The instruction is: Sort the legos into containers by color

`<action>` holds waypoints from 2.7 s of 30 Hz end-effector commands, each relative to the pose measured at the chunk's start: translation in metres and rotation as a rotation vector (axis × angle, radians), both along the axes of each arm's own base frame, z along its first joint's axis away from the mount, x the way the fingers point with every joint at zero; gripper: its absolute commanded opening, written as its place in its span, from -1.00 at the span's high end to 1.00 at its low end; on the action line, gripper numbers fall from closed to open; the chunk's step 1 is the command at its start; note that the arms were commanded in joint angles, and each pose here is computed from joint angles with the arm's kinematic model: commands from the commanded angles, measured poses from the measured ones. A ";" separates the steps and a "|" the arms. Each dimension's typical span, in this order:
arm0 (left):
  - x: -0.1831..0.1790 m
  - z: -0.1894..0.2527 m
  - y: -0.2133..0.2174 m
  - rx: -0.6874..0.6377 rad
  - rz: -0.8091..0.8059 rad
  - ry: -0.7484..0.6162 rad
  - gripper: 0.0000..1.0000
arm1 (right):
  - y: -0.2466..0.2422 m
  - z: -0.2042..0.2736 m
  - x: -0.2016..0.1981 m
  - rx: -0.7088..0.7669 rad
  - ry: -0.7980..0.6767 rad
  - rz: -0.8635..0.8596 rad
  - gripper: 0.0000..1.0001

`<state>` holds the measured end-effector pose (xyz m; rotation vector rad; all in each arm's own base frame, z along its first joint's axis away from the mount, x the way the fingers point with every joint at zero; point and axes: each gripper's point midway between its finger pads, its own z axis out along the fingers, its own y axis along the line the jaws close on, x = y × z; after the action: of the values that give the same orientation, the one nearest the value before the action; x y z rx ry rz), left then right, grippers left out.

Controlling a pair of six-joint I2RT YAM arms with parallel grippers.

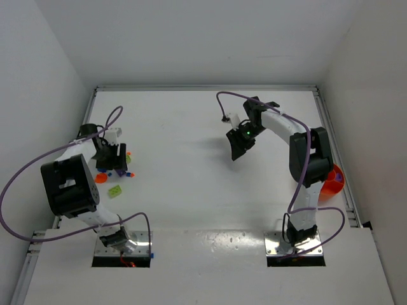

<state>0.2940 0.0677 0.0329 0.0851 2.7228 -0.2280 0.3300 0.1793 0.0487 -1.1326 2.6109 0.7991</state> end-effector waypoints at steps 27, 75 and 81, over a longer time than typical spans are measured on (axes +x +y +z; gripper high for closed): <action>0.007 -0.019 0.005 0.176 0.087 0.083 -0.08 | 0.010 0.012 0.007 0.044 -0.038 0.039 0.04; 0.066 0.256 -0.072 -1.291 0.497 -0.595 1.00 | 0.228 0.235 0.028 1.177 0.269 -0.569 0.22; 0.070 0.277 -0.066 -1.325 0.581 -0.652 1.00 | 0.278 0.231 0.039 1.160 0.434 -0.615 0.22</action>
<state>0.3631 -0.0007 0.2768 -0.7990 1.5442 -1.3892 0.3581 0.4438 0.2401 0.0694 1.9517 1.9705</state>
